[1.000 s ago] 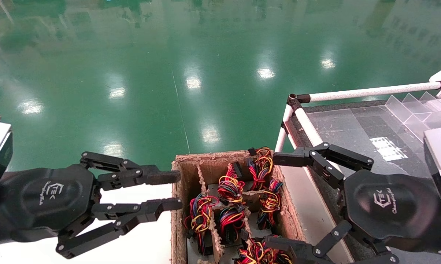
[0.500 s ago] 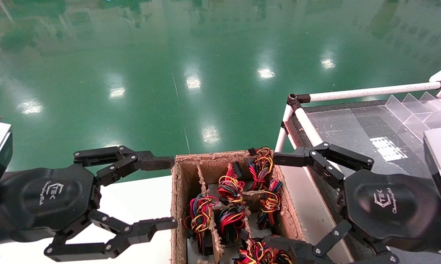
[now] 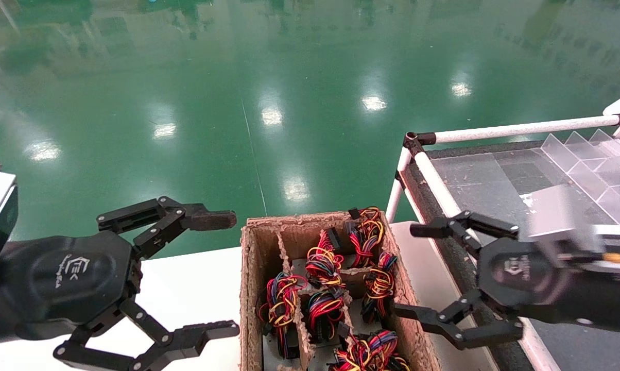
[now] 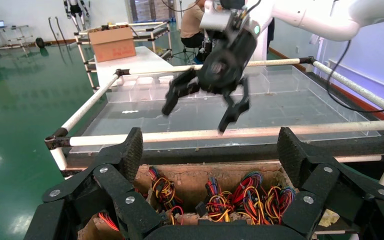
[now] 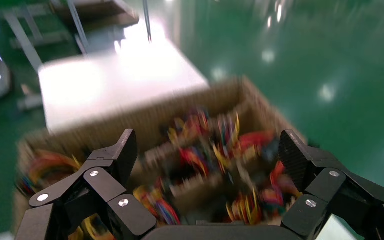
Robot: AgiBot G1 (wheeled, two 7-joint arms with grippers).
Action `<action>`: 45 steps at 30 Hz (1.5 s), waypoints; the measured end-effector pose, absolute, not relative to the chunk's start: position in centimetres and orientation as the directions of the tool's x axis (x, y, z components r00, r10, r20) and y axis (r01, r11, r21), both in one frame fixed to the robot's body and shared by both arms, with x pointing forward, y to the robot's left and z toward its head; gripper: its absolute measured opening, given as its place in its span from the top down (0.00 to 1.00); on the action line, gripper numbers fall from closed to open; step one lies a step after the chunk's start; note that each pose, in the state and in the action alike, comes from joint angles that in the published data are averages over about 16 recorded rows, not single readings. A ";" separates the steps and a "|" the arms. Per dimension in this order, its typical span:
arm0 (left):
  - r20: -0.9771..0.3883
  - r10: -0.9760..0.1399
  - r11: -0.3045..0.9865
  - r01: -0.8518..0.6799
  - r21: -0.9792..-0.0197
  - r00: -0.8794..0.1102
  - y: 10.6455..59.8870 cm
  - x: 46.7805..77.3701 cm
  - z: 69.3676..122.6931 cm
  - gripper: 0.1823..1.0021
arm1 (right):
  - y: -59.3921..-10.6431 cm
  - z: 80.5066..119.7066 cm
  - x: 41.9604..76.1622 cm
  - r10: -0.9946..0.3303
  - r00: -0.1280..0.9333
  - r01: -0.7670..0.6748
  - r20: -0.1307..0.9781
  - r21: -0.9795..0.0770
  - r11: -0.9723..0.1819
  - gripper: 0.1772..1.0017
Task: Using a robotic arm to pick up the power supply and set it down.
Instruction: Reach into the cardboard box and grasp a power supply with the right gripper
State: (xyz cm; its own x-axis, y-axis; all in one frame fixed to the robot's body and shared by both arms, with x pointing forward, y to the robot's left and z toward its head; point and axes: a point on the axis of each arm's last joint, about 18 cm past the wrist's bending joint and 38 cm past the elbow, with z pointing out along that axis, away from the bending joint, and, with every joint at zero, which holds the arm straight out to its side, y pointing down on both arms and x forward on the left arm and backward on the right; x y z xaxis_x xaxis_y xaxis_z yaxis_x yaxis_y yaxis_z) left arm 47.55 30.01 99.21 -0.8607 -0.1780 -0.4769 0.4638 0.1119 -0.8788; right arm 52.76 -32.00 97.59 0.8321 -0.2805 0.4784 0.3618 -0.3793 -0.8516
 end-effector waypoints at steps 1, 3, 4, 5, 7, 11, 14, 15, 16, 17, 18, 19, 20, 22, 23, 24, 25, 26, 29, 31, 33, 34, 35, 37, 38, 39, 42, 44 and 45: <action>-0.477 -0.178 0.112 0.464 -0.879 -0.861 30.0 47.5 99.2 0.10 | -32.0 97.5 53.3 -0.280 0.829 0.356 0.485 -0.843 -0.404 0.00; -0.477 -0.178 0.112 0.464 -0.879 -0.861 30.0 47.5 99.2 0.08 | -31.9 97.4 54.4 -0.276 0.822 0.346 0.498 -0.823 -0.451 0.00; -0.477 -0.178 0.112 0.464 -0.879 -0.861 30.0 47.5 99.2 0.06 | -31.8 97.4 54.9 -0.274 0.819 0.342 0.505 -0.812 -0.474 0.00; -0.477 -0.178 0.112 0.464 -0.879 -0.861 30.0 47.5 99.2 0.05 | -31.8 97.5 55.5 -0.271 0.816 0.338 0.511 -0.801 -0.494 0.00; -0.477 -0.178 0.112 0.464 -0.879 -0.861 30.0 47.5 99.2 0.03 | -31.6 97.5 56.6 -0.262 0.810 0.332 0.525 -0.779 -0.533 0.00; -0.477 -0.178 0.112 0.464 -0.879 -0.861 30.0 47.5 99.2 0.01 | -31.2 97.7 58.8 -0.239 0.800 0.328 0.550 -0.735 -0.593 0.00; -0.477 -0.178 0.112 0.464 -0.879 -0.861 30.0 47.5 99.2 0.01 | -30.8 97.7 60.1 -0.220 0.797 0.328 0.562 -0.708 -0.625 0.00; -0.477 -0.178 0.112 0.464 -0.879 -0.861 30.0 47.5 99.2 0.01 | -30.6 97.7 60.5 -0.214 0.797 0.328 0.565 -0.701 -0.633 0.00; -0.477 -0.178 0.112 0.464 -0.879 -0.861 30.0 47.5 99.2 0.00 | -30.5 97.6 60.9 -0.208 0.797 0.328 0.567 -0.695 -0.640 0.00; -0.477 -0.178 0.112 0.464 -0.879 -0.861 30.0 47.5 99.2 0.00 | -30.4 97.6 61.3 -0.203 0.797 0.328 0.569 -0.689 -0.646 0.00; -0.477 -0.178 0.112 0.464 -0.879 -0.861 30.0 47.5 99.2 0.00 | -30.3 97.6 61.6 -0.197 0.797 0.329 0.571 -0.683 -0.652 0.00; -0.477 -0.178 0.112 0.464 -0.879 -0.861 30.0 47.5 99.2 0.00 | -30.1 97.6 61.9 -0.191 0.797 0.330 0.573 -0.678 -0.658 0.00; -0.477 -0.178 0.112 0.464 -0.879 -0.861 30.0 47.5 99.2 0.00 | -30.0 97.5 62.2 -0.185 0.797 0.331 0.575 -0.672 -0.663 0.00; -0.477 -0.178 0.112 0.464 -0.879 -0.861 30.0 47.5 99.2 0.00 | -29.8 97.4 62.7 -0.172 0.798 0.334 0.577 -0.661 -0.672 0.00; -0.477 -0.178 0.112 0.464 -0.879 -0.861 30.0 47.5 99.2 0.00 | -29.7 97.3 62.9 -0.165 0.799 0.335 0.578 -0.656 -0.676 0.01; -0.477 -0.178 0.112 0.464 -0.879 -0.861 30.0 47.5 99.2 0.00 | -29.6 97.2 63.1 -0.158 0.800 0.337 0.579 -0.651 -0.680 0.01; -0.477 -0.178 0.112 0.464 -0.879 -0.861 30.0 47.5 99.2 0.00 | -29.5 97.1 63.3 -0.151 0.800 0.339 0.580 -0.646 -0.684 0.01; -0.477 -0.178 0.112 0.464 -0.879 -0.861 30.0 47.5 99.2 0.00 | -29.4 97.0 63.5 -0.145 0.801 0.341 0.581 -0.642 -0.687 0.01; -0.477 -0.178 0.112 0.464 -0.879 -0.861 30.0 47.5 99.2 0.00 | -29.2 96.7 64.0 -0.130 0.800 0.347 0.586 -0.627 -0.697 0.03; -0.477 -0.178 0.112 0.464 -0.879 -0.861 30.0 47.5 99.2 0.00 | -29.1 96.6 64.3 -0.121 0.798 0.351 0.591 -0.618 -0.703 0.05; -0.477 -0.178 0.112 0.464 -0.879 -0.861 30.0 47.5 99.2 0.00 | -29.0 96.5 64.6 -0.112 0.795 0.357 0.596 -0.609 -0.708 0.06; -0.477 -0.178 0.112 0.464 -0.879 -0.861 30.0 47.5 99.2 0.00 | -29.0 96.4 64.7 -0.107 0.794 0.360 0.598 -0.605 -0.710 0.07; -0.477 -0.178 0.112 0.464 -0.879 -0.861 30.0 47.5 99.2 0.00 | -29.0 96.4 64.8 -0.103 0.793 0.363 0.601 -0.601 -0.712 0.09; -0.477 -0.178 0.112 0.464 -0.879 -0.861 30.0 47.5 99.2 0.00 | -28.9 96.3 64.9 -0.093 0.791 0.369 0.605 -0.594 -0.715 0.12; -0.477 -0.178 0.112 0.464 -0.879 -0.861 30.0 47.5 99.2 0.00 | -29.0 96.2 65.0 -0.089 0.790 0.372 0.606 -0.590 -0.717 0.13; -0.477 -0.178 0.112 0.464 -0.879 -0.861 30.0 47.5 99.2 0.00 | -29.0 96.2 65.1 -0.085 0.790 0.374 0.608 -0.586 -0.718 0.14; -0.477 -0.178 0.112 0.464 -0.879 -0.861 30.0 47.5 99.2 0.00 | -29.0 96.1 65.2 -0.075 0.788 0.380 0.611 -0.579 -0.722 0.21; -0.477 -0.178 0.112 0.464 -0.879 -0.861 30.0 47.5 99.2 0.00 | -29.1 96.0 65.3 -0.071 0.788 0.382 0.611 -0.577 -0.722 0.25; -0.477 -0.178 0.112 0.464 -0.879 -0.861 30.0 47.5 99.2 0.00 | -29.1 96.0 65.3 -0.068 0.789 0.384 0.611 -0.576 -0.722 0.27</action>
